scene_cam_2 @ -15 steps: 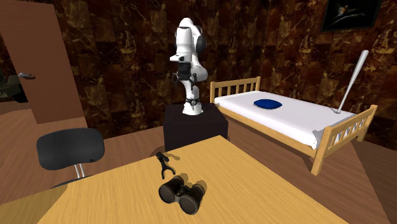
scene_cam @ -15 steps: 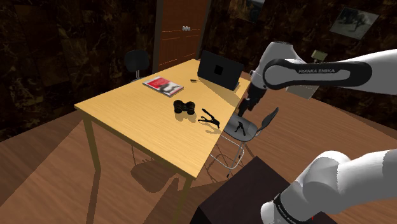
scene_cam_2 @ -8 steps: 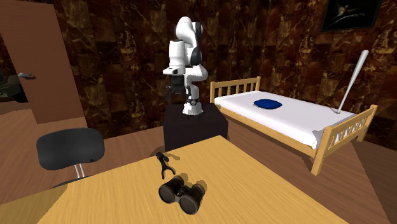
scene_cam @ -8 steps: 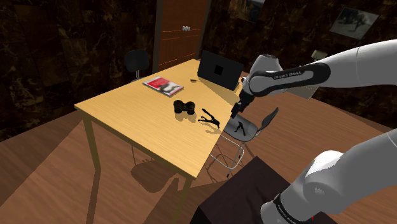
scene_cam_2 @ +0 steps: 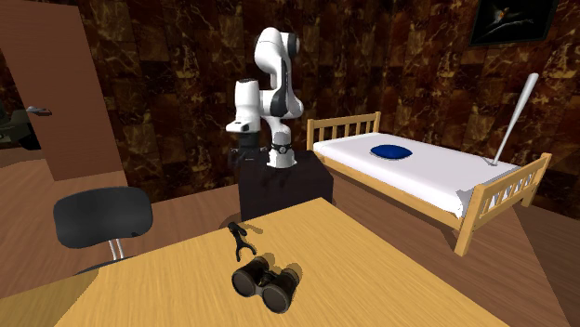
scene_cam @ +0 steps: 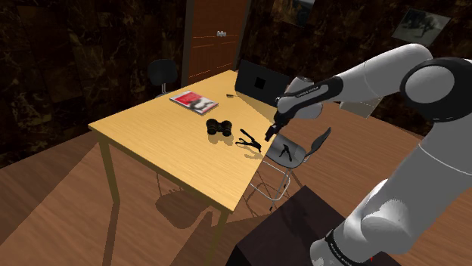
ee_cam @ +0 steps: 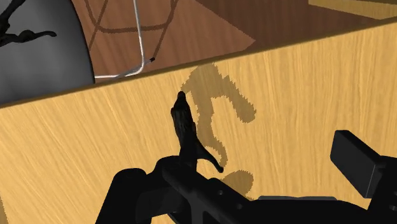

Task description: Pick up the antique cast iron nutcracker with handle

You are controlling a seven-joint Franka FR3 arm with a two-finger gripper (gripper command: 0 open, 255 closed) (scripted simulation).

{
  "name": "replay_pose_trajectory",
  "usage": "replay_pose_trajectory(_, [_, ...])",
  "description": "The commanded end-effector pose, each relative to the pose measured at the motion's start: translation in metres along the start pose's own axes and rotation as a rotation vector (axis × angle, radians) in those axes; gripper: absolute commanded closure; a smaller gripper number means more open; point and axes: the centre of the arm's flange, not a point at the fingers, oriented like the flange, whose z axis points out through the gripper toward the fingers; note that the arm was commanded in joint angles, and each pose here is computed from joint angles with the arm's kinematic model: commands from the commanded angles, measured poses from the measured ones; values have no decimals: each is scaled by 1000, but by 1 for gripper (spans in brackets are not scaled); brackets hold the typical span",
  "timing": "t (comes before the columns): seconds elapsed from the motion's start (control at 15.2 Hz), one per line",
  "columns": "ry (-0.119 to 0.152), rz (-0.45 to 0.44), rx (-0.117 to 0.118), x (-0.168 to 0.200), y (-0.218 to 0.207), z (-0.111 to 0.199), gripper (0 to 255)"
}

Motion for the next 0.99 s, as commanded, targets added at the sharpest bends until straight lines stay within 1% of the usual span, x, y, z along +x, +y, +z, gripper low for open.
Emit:
replay_pose_trajectory(0.0, [14,-21,-2,11,9,21,0])
replay_pose_trajectory(0.73, [83,-124,-6,83,68,125,0])
replay_pose_trajectory(0.92, [86,-128,-6,85,70,140,0])
